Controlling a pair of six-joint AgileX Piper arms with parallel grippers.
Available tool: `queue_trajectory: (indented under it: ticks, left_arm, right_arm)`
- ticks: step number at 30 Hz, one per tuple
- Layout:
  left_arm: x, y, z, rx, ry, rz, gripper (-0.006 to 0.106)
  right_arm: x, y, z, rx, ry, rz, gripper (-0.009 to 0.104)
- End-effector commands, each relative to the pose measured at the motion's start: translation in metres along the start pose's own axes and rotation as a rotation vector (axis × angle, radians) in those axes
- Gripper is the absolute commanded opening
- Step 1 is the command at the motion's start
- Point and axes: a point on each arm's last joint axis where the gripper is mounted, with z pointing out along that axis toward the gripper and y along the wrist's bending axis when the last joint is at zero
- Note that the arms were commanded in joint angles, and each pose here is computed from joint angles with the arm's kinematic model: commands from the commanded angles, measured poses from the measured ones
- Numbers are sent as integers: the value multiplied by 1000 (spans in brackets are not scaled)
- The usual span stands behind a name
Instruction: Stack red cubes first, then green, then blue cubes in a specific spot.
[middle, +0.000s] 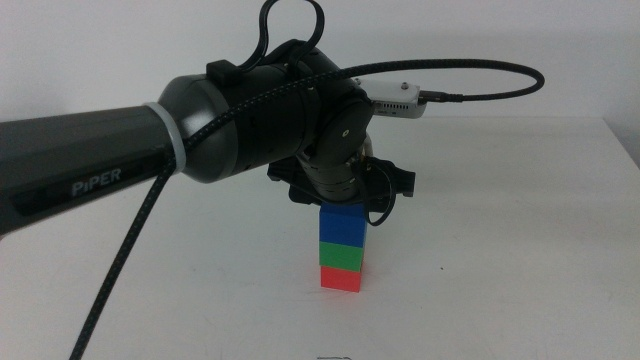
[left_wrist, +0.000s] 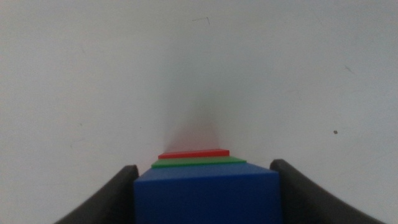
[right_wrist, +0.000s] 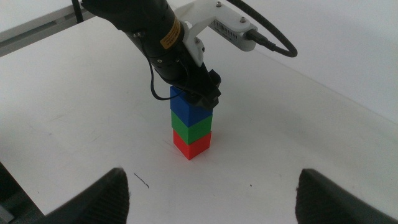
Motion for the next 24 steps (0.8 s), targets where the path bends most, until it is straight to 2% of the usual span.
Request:
queue_trajectory:
  ticks: [1, 9, 12, 14, 18, 24]
  left_arm:
    - [-12, -3, -27, 51, -95, -3, 70]
    - [-12, -3, -27, 51, -96, 2, 81]
    - [-14, 0, -37, 42, -112, 46, 88]
    - [-17, 4, -55, 44, -158, 70, 93]
    - [-23, 20, -114, 29, -315, 97, 94]
    - [-9, 53, -185, -75, -389, 109, 94]
  right_arm:
    - [-11, -2, -3, 22, -85, -19, 74]
    - [-11, -2, -3, 22, -85, -19, 74]
    - [-11, -2, -3, 22, -85, -19, 74]
    - [-11, -2, -3, 22, -85, -19, 74]
    - [-11, -2, -3, 22, -85, -19, 74]
    - [-11, -2, -3, 22, -85, -19, 74]
